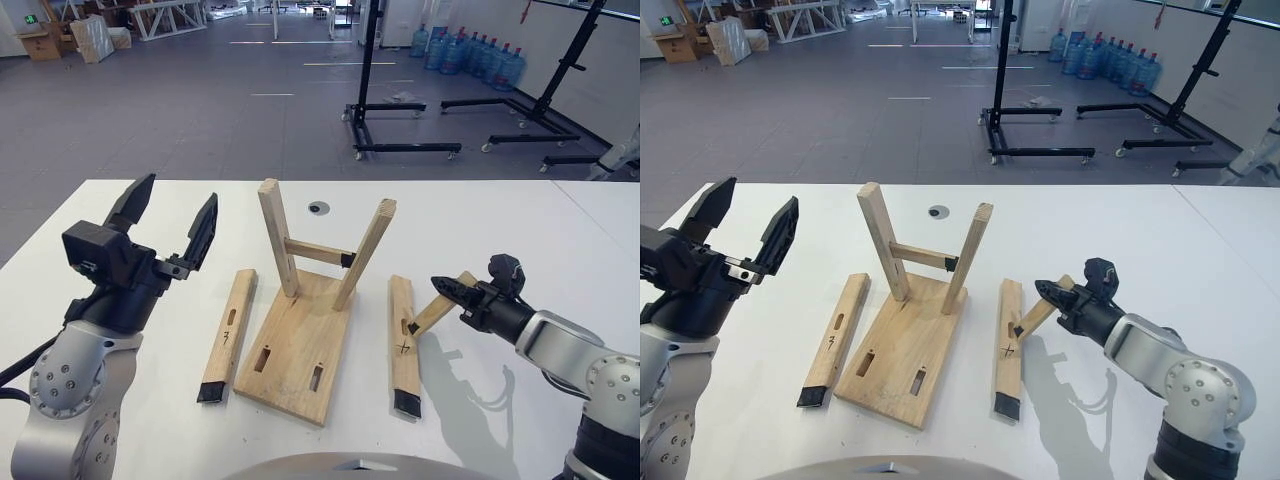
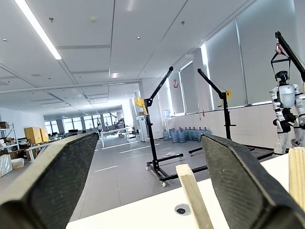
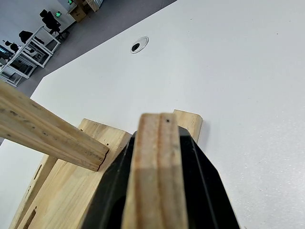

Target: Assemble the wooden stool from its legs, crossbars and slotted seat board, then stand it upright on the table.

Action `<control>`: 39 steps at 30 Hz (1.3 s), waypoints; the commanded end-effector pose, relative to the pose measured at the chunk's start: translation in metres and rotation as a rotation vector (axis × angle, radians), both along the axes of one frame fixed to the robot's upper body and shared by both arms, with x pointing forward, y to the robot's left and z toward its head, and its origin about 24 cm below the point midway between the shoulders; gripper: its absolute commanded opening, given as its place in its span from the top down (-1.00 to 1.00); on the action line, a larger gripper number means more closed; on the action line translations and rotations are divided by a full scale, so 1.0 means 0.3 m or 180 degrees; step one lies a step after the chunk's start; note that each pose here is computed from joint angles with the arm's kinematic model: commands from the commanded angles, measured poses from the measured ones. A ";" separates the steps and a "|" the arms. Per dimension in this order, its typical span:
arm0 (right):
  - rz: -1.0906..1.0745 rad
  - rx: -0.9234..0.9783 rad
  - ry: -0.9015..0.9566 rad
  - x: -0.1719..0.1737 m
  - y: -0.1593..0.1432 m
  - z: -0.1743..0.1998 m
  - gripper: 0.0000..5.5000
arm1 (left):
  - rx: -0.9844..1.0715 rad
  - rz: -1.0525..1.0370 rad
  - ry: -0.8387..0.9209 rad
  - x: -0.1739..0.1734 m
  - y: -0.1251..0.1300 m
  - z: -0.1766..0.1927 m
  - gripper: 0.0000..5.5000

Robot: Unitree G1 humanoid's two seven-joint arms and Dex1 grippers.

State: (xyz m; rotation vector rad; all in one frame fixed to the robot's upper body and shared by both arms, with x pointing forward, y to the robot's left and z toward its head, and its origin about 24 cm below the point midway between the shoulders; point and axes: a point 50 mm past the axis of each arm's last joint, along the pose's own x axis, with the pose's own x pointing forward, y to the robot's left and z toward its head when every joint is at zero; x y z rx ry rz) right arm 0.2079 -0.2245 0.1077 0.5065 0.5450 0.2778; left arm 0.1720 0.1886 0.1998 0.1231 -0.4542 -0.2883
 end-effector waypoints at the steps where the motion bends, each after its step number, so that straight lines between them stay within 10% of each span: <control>1: 0.0069 0.0014 -0.0115 0.014 0.024 0.023 0.86 | 0.0025 -0.0051 -0.0009 0.009 -0.005 -0.001 -0.42; 20: 0.0115 -0.0185 0.0052 0.038 0.024 -0.059 0.86 | 0.0032 -0.0127 -0.0017 0.028 -0.018 0.007 -0.42; 39: 0.1041 -0.1072 -0.1062 0.337 0.182 -0.152 0.86 | 0.0038 -0.0429 -0.0088 0.099 -0.050 0.017 -0.42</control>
